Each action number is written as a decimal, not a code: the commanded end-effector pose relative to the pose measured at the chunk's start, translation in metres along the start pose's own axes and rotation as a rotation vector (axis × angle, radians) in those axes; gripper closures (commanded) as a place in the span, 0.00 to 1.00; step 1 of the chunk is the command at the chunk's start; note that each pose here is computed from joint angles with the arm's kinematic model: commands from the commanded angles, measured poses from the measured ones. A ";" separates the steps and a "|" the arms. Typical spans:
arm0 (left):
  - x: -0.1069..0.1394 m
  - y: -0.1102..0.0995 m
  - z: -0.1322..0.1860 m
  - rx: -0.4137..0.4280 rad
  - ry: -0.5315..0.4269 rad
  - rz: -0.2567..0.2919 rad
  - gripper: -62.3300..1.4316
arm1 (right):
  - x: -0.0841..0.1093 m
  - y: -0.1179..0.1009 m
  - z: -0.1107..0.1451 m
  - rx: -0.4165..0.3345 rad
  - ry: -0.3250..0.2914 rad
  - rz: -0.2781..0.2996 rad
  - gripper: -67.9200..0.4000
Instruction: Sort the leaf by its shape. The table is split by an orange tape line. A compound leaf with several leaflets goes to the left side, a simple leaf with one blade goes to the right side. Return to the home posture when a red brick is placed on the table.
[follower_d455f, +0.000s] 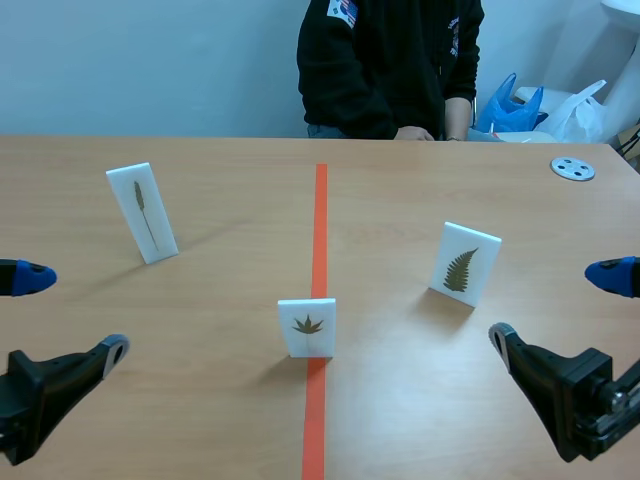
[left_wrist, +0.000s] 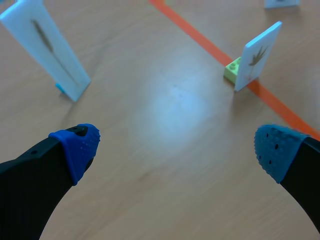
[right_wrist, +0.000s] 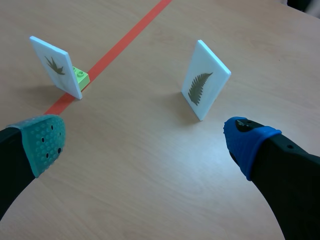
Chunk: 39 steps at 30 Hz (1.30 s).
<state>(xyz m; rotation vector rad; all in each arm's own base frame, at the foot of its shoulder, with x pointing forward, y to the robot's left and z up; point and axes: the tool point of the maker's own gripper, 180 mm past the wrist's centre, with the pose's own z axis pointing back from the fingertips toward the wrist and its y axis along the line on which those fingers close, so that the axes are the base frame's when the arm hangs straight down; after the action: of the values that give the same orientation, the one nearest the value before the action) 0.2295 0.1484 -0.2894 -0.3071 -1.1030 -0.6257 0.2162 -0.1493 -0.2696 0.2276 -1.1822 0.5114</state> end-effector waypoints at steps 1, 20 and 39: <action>0.010 -0.004 -0.006 -0.025 -0.037 -0.031 0.00 | 0.013 -0.001 -0.002 -0.003 -0.043 0.012 0.02; -0.025 -0.035 -0.083 -0.193 -0.053 -0.118 0.00 | 0.013 -0.002 -0.002 -0.003 -0.043 0.012 0.02; -0.018 -0.074 -0.149 -0.265 -0.132 -0.065 0.00 | 0.013 -0.002 -0.002 -0.003 -0.043 0.012 0.02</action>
<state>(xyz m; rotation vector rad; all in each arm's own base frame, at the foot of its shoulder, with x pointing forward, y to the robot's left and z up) 0.2816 0.0211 -0.3863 -0.5359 -1.1177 -0.8270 0.2162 -0.1493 -0.2696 0.2276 -1.1822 0.5114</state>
